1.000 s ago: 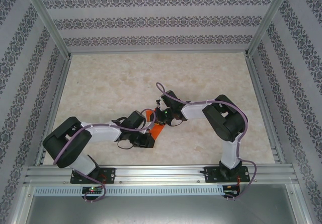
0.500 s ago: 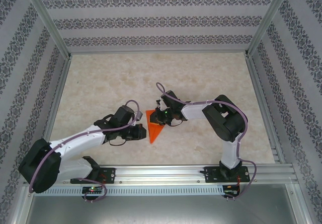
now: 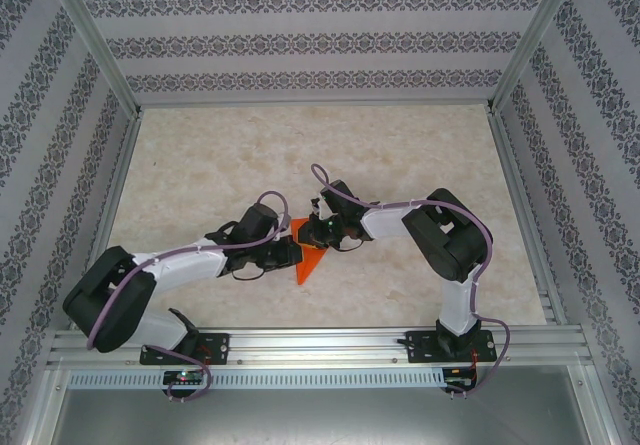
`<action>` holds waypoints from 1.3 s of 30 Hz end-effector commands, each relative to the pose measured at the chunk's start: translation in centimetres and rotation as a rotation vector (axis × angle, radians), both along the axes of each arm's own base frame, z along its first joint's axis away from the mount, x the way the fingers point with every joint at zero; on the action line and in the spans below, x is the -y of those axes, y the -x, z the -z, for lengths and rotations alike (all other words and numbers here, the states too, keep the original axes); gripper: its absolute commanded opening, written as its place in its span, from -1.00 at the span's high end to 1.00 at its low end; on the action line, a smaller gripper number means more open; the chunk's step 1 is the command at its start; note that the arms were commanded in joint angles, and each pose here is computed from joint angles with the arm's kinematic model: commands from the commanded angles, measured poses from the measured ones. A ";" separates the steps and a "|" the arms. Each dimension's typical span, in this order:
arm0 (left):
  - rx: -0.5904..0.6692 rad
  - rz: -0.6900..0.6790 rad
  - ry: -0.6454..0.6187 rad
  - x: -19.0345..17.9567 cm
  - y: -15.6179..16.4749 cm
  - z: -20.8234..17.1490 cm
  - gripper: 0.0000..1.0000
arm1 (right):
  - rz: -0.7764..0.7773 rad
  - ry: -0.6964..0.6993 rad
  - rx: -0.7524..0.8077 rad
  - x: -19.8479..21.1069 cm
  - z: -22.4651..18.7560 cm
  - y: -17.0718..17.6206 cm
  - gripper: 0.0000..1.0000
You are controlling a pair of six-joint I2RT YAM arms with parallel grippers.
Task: Fold a paper plane with a square sheet of paper (pick it up from the middle)
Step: Fourth fold the wing at the center of the table.
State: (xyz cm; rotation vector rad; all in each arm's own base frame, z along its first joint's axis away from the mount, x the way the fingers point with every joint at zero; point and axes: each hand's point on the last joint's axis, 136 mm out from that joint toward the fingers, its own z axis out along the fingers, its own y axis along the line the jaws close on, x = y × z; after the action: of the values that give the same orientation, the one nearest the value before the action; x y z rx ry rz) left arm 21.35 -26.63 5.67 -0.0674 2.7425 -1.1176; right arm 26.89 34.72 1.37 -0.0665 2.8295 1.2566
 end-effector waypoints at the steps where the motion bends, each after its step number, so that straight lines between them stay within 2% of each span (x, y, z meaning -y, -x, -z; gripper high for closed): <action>1: 0.029 0.013 0.071 1.9 -0.8 -1.1 0.80 | 0.053 0.210 -0.091 3.7 6.3 2.1 0.70; 6: 0.023 0.032 0.038 2.5 -0.8 -0.2 0.79 | 0.053 0.210 -0.093 3.7 6.3 2.1 0.70; 14: -0.083 -0.008 -0.205 -0.8 0.8 5.1 0.93 | 0.057 0.171 -0.089 3.2 5.6 1.8 0.69; 19: -0.134 -0.043 -0.285 -2.8 2.3 7.7 1.00 | 0.067 0.081 -0.044 2.2 2.5 0.4 0.67; 23: -0.143 -0.047 -0.340 -4.0 3.1 8.2 1.00 | 0.089 0.039 0.032 2.4 -1.2 -1.3 0.63; 29: -0.121 -0.017 -0.325 -4.1 3.5 8.0 1.00 | 0.084 0.021 0.117 3.5 -4.6 -1.9 0.69; 33: -0.103 0.022 -0.317 -3.9 3.6 7.7 1.00 | 0.046 -0.004 0.106 2.5 -4.4 -0.9 0.81; 39: -0.088 0.046 -0.316 -3.6 3.5 7.3 1.00 | -0.007 -0.011 0.077 0.4 -3.4 0.4 0.82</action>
State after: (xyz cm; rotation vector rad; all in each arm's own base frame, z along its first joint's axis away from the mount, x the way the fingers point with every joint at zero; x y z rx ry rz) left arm 20.84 -26.28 1.54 -0.0264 2.8172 -0.9091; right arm 26.99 33.31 5.70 -0.0762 2.7384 1.2281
